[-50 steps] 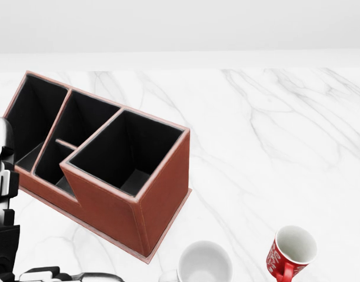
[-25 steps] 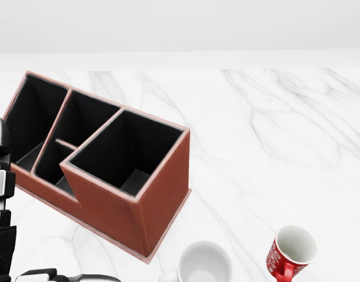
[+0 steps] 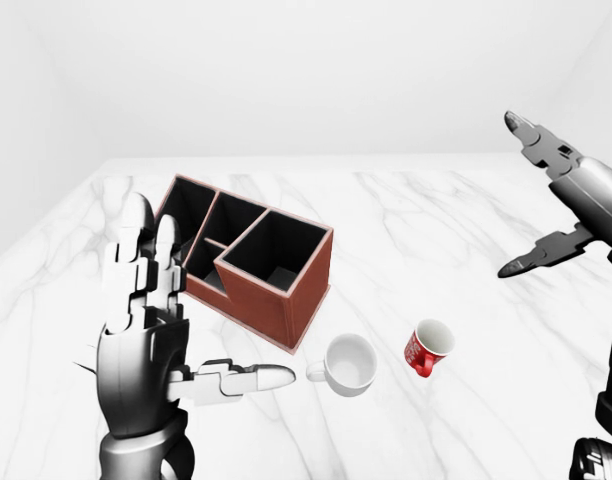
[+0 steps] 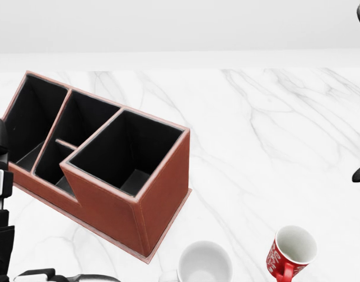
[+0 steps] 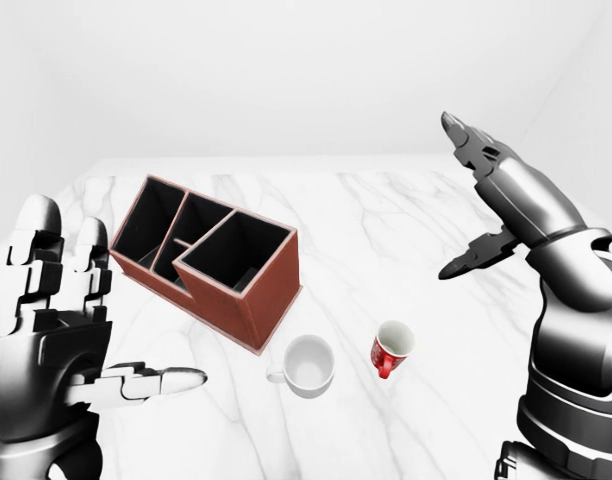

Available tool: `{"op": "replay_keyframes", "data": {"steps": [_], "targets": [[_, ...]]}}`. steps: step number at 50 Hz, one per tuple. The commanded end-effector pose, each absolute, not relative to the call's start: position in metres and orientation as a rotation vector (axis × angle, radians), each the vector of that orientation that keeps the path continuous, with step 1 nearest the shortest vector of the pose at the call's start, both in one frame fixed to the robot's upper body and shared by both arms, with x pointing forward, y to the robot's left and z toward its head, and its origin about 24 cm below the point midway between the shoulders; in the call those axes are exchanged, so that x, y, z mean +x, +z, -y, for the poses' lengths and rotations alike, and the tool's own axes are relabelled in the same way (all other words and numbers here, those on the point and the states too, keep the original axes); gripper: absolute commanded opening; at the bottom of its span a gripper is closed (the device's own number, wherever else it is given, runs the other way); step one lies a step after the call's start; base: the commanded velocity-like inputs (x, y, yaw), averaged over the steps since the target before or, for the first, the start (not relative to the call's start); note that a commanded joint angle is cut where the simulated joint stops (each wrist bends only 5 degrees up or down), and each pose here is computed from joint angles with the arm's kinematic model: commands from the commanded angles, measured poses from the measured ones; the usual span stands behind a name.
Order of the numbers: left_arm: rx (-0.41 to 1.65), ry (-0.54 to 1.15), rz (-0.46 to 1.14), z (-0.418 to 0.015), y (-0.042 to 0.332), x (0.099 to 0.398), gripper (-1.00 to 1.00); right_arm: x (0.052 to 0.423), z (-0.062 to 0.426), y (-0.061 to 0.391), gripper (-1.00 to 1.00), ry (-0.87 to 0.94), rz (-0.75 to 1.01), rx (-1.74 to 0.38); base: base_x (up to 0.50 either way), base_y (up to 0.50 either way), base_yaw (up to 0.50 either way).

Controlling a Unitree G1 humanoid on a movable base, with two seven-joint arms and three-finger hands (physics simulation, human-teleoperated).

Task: Pick up the red mug and place it to the right of the caddy.

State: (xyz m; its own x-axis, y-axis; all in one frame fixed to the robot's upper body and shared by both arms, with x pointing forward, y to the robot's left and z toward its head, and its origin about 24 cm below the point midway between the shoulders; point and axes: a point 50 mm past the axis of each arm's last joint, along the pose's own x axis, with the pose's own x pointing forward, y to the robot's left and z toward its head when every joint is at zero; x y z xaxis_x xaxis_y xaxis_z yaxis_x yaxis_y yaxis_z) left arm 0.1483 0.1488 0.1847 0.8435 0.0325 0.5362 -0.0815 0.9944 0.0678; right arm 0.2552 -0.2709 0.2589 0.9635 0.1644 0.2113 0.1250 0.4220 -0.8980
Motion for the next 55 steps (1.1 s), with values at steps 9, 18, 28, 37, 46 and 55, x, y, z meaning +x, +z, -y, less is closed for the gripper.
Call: {"op": "replay_keyframes", "data": {"steps": [9, 18, 28, 37, 46, 55], "targets": [[0.088, 0.063, 0.492, -0.15, 0.168, 0.165, 1.0, 0.257, 0.275, 0.221, 1.0, 0.051, 0.169, -1.06, 0.0, 0.0, 0.0], [0.088, 0.063, 0.499, -0.15, 0.17, 0.164, 1.0, 0.255, 0.276, 0.199, 1.0, 0.064, 0.096, -1.032, 0.0, 0.0, 0.0], [0.088, 0.063, 0.499, -0.149, 0.169, 0.165, 1.0, 0.252, 0.281, 0.184, 1.0, 0.066, 0.046, -0.989, 0.0, 0.0, 0.0], [0.088, 0.062, 0.497, -0.149, 0.169, 0.164, 1.0, 0.252, 0.283, 0.16, 1.0, 0.09, -0.047, -0.96, 0.0, 0.0, 0.0], [0.087, 0.062, 0.493, -0.149, 0.168, 0.165, 1.0, 0.254, 0.284, 0.144, 1.0, 0.111, -0.1, -0.927, 0.0, 0.0, 0.0], [0.086, 0.062, 0.494, -0.149, 0.168, 0.164, 1.0, 0.256, 0.286, 0.125, 1.0, 0.112, -0.166, -0.905, 0.0, 0.0, 0.0]]}}
